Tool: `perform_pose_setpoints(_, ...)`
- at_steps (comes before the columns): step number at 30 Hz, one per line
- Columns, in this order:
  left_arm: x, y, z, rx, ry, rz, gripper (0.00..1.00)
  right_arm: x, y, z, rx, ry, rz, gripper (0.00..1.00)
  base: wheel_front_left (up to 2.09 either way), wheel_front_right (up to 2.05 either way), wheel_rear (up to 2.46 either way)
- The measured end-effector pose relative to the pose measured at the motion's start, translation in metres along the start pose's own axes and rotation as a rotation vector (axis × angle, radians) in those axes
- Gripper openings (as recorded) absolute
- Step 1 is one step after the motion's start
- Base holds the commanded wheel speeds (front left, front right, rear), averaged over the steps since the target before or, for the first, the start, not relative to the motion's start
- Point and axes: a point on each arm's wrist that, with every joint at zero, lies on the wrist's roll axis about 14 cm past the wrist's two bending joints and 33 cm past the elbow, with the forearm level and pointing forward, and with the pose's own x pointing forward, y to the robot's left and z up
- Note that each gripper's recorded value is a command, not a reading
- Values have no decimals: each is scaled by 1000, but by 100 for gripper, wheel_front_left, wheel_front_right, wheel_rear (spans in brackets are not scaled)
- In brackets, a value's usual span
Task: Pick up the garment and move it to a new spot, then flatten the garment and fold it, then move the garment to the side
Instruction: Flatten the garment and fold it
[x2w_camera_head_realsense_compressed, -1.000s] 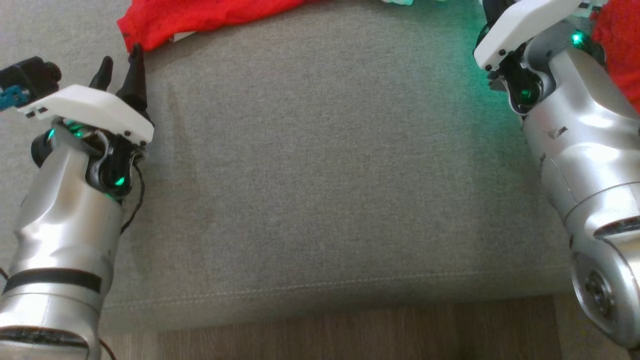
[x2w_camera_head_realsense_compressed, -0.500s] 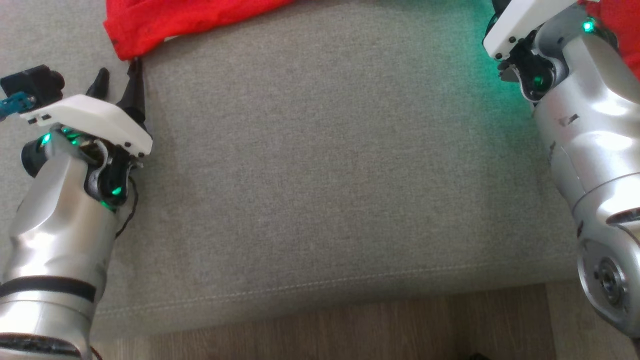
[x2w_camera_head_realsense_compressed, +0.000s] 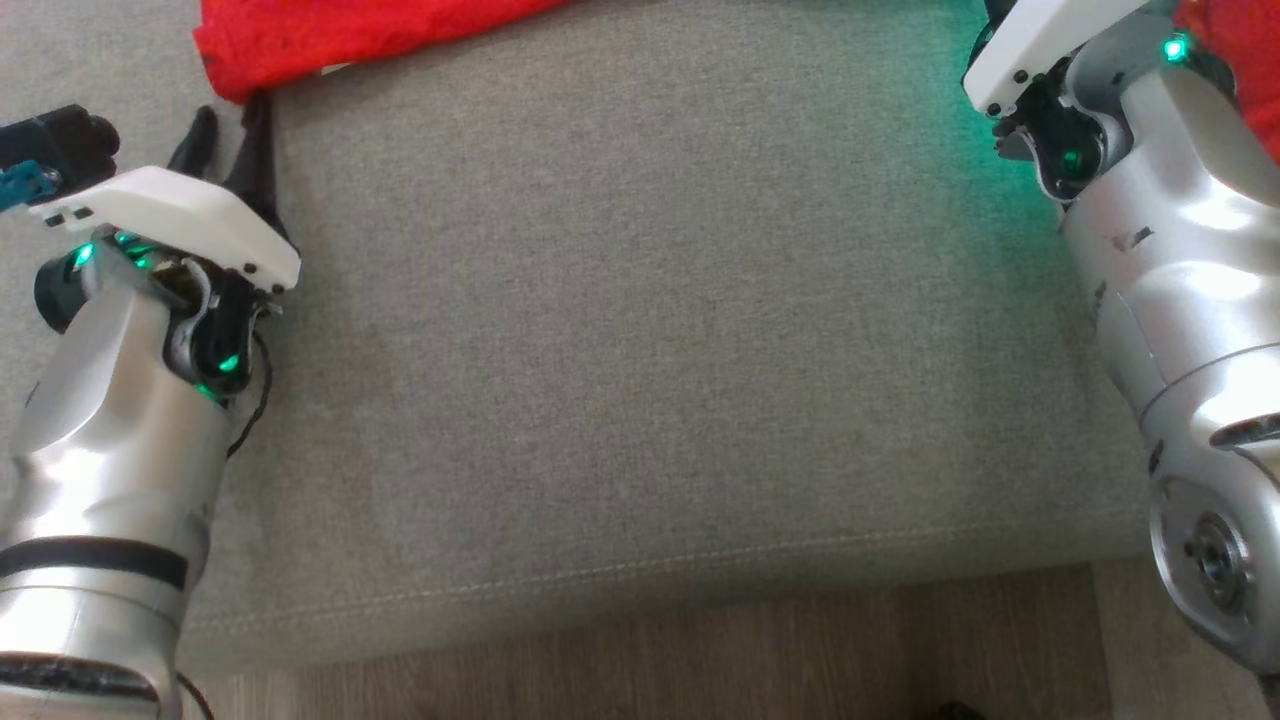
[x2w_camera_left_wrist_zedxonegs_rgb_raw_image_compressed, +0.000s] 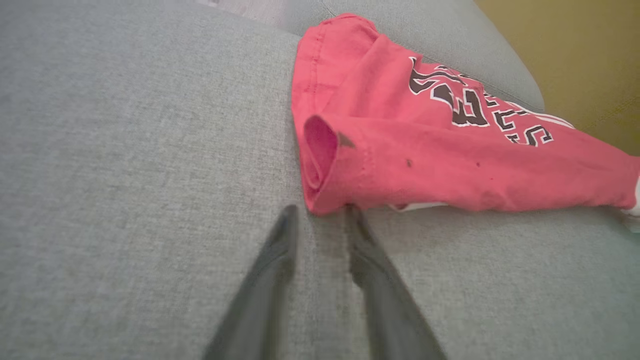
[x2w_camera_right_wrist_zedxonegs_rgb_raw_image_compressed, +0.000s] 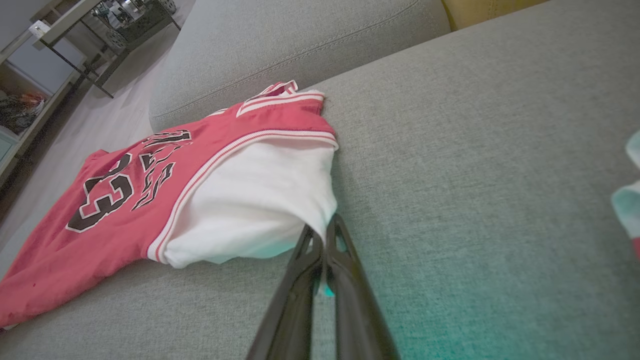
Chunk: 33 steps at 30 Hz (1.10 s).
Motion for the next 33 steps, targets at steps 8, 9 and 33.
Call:
perform_pose_setpoints(8, -4, -8, 11, 20, -37, -41, 0, -2, 7, 5, -11, -15, 14, 0, 0, 0, 0)
perform_pose_setpoints(9, -5, -9, 15, 27, -49, -48, 0, -3, 8, 8, -13, -27, 17, 0, 0, 0, 0)
perform_pose_setpoints(33, -67, -22, 61, -2, -263, -75, 0, -49, 15, 23, -49, -20, 27, 0, 0, 0, 0)
